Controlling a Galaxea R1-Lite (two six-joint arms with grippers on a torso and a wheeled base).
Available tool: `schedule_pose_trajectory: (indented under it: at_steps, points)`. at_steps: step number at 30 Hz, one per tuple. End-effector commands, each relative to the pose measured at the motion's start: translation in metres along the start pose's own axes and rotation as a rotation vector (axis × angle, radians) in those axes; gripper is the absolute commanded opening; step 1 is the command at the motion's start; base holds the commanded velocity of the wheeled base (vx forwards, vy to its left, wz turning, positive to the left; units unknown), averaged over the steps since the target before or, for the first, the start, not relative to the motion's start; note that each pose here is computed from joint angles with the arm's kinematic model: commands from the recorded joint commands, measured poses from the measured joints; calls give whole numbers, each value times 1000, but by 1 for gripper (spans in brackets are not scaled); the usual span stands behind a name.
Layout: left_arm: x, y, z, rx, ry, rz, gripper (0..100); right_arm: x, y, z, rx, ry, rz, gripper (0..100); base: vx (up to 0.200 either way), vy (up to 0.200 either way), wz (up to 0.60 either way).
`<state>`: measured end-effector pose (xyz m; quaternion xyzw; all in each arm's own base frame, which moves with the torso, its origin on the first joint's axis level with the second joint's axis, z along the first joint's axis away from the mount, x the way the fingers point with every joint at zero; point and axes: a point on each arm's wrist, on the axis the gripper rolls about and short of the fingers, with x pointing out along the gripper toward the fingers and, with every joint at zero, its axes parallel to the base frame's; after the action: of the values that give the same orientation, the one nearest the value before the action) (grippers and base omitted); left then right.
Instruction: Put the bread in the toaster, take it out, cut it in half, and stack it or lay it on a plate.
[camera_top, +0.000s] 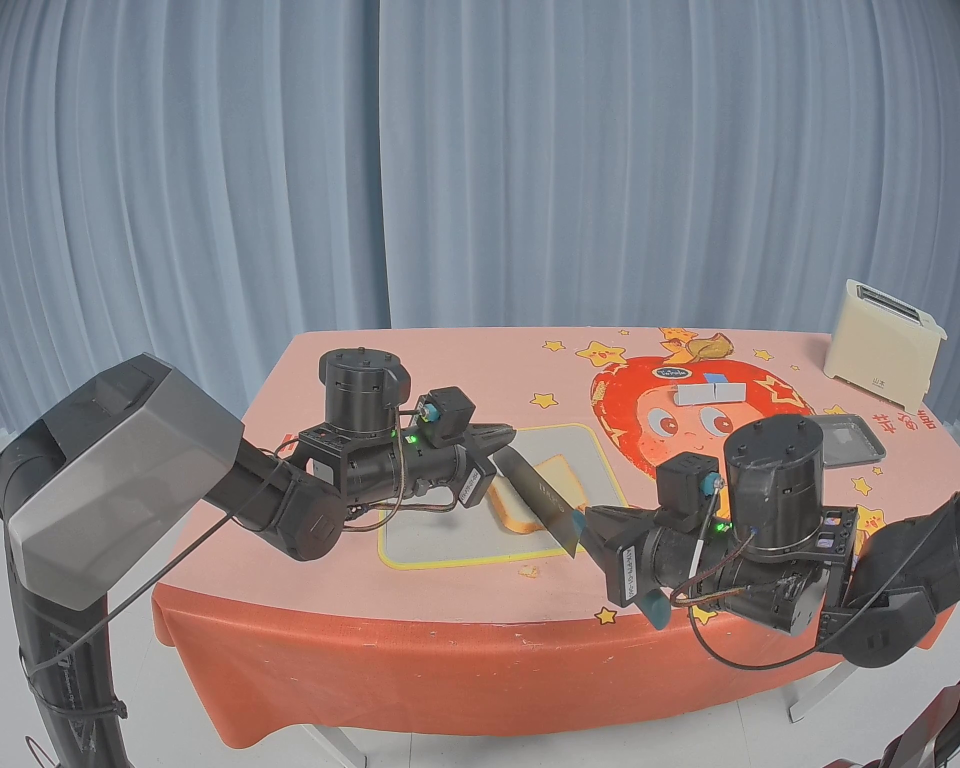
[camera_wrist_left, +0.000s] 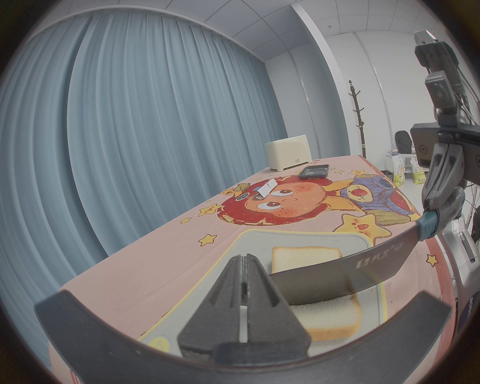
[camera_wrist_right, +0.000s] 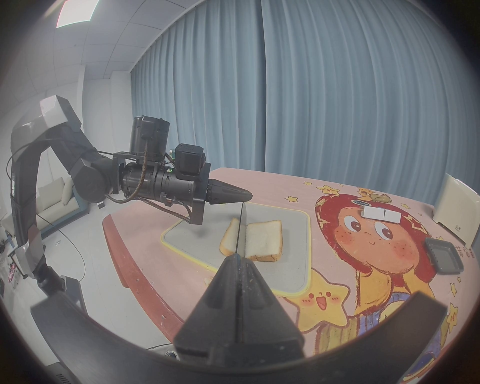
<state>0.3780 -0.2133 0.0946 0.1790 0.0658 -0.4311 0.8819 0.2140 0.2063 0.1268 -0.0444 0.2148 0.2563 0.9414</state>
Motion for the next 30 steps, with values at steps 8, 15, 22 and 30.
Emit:
schedule_pose_trajectory:
  at_steps: [8,15,22,30]
  points:
    - [1,0,-1,0,1,-1,0,0,-1,0,3,-1,-2,0,0,0,0]
    - [1,0,-1,0,1,-1,0,0,-3,3,9,-17,-28,0,0,0,0]
    - [1,1,-1,-1,1,1,0,-2,-1,6,12,-31,-24,0,0,0,0]
    - [1,0,-1,0,1,-1,0,-6,3,18,27,-136,-4,0,0,0,0]
